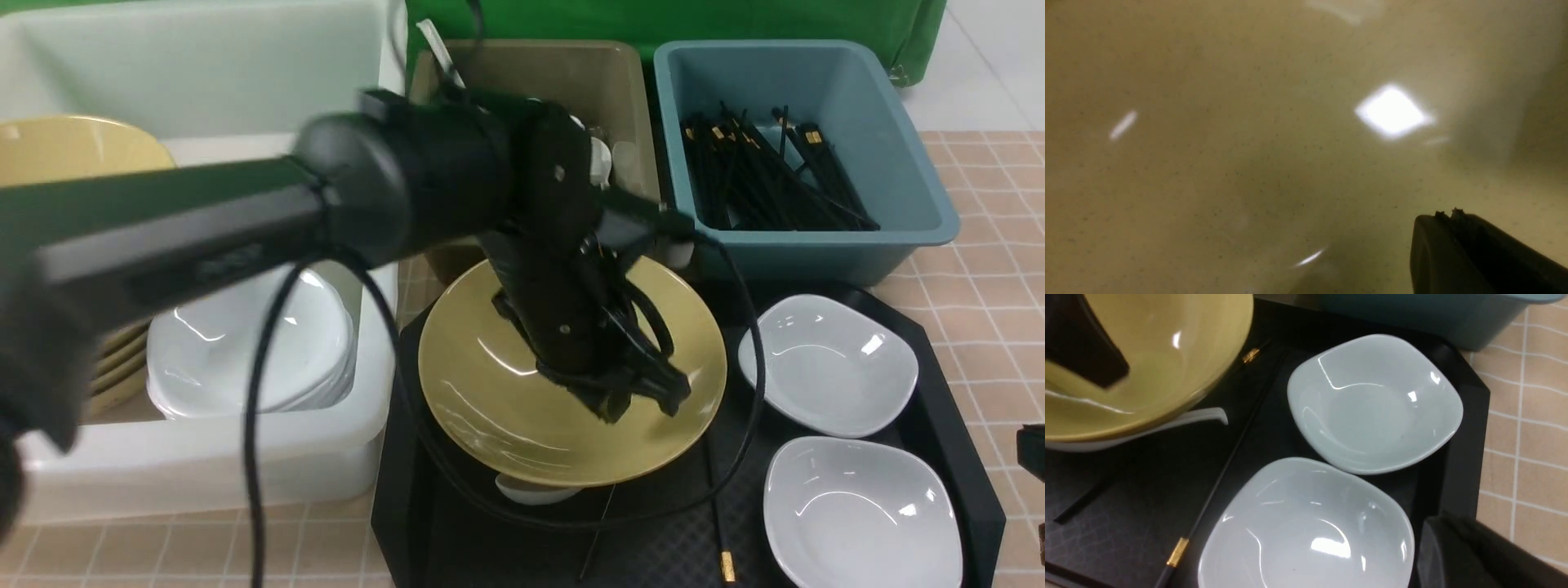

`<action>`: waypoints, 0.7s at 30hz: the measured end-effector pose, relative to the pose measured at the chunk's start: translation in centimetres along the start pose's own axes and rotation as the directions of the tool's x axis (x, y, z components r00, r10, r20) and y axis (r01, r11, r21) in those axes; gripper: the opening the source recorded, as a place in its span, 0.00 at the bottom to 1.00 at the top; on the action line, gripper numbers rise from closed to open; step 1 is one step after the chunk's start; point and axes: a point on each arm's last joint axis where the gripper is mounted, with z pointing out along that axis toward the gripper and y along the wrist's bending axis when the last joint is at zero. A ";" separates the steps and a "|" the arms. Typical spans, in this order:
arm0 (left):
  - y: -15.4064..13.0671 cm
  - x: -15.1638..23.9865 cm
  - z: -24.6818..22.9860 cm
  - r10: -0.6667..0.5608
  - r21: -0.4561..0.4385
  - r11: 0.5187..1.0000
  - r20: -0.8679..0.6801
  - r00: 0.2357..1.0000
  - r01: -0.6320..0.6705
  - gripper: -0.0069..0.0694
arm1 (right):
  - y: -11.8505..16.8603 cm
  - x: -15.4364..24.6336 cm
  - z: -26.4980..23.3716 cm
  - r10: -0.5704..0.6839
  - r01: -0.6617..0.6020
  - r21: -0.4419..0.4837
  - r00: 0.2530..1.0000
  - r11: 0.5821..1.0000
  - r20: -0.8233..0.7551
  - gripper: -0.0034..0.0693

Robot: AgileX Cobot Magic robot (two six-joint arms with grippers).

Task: On brown table put chopsticks spoon bowls plates into blue grey white boxes.
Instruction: 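Grasp the large bowl on the tray by its rim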

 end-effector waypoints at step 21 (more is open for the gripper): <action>-1.5 -1.4 -5.3 0.141 0.048 0.988 0.119 0.983 -0.148 0.20 | 0.0 0.0 0.0 -0.001 0.001 0.000 1.000 1.000 0.003 0.10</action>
